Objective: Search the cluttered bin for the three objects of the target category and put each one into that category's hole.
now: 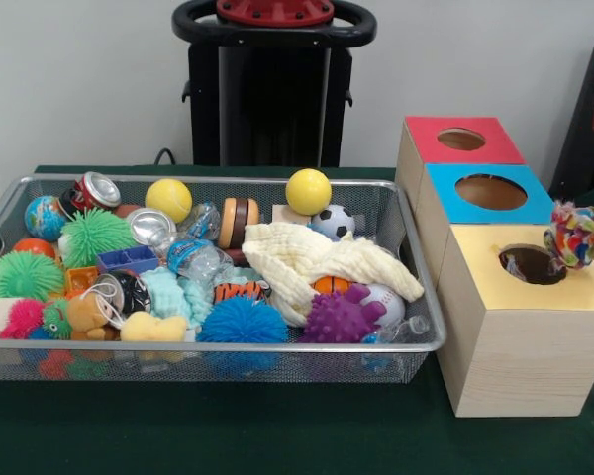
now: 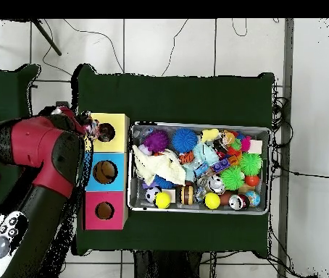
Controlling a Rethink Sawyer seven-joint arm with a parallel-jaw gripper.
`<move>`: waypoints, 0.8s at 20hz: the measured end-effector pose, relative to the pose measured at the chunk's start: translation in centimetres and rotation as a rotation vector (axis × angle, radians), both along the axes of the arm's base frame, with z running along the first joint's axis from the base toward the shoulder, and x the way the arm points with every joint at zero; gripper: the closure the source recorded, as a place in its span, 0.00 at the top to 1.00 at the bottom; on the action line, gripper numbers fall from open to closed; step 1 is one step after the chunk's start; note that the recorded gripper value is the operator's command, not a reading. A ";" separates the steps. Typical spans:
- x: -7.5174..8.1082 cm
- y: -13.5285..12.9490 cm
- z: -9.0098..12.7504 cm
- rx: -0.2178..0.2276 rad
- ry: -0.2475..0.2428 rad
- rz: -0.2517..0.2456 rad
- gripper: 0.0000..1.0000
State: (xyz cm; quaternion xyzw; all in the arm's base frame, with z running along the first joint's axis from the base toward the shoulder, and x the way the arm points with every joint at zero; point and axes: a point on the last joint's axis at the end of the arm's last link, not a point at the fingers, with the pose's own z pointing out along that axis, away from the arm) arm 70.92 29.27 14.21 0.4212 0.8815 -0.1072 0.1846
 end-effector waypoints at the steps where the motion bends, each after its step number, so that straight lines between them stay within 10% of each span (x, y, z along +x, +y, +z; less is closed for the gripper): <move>1: 0.1 0.1 0.1 0.002 -0.002 0.001 0.00; 16: 1.1 1.4 0.4 0.019 -0.103 0.065 0.00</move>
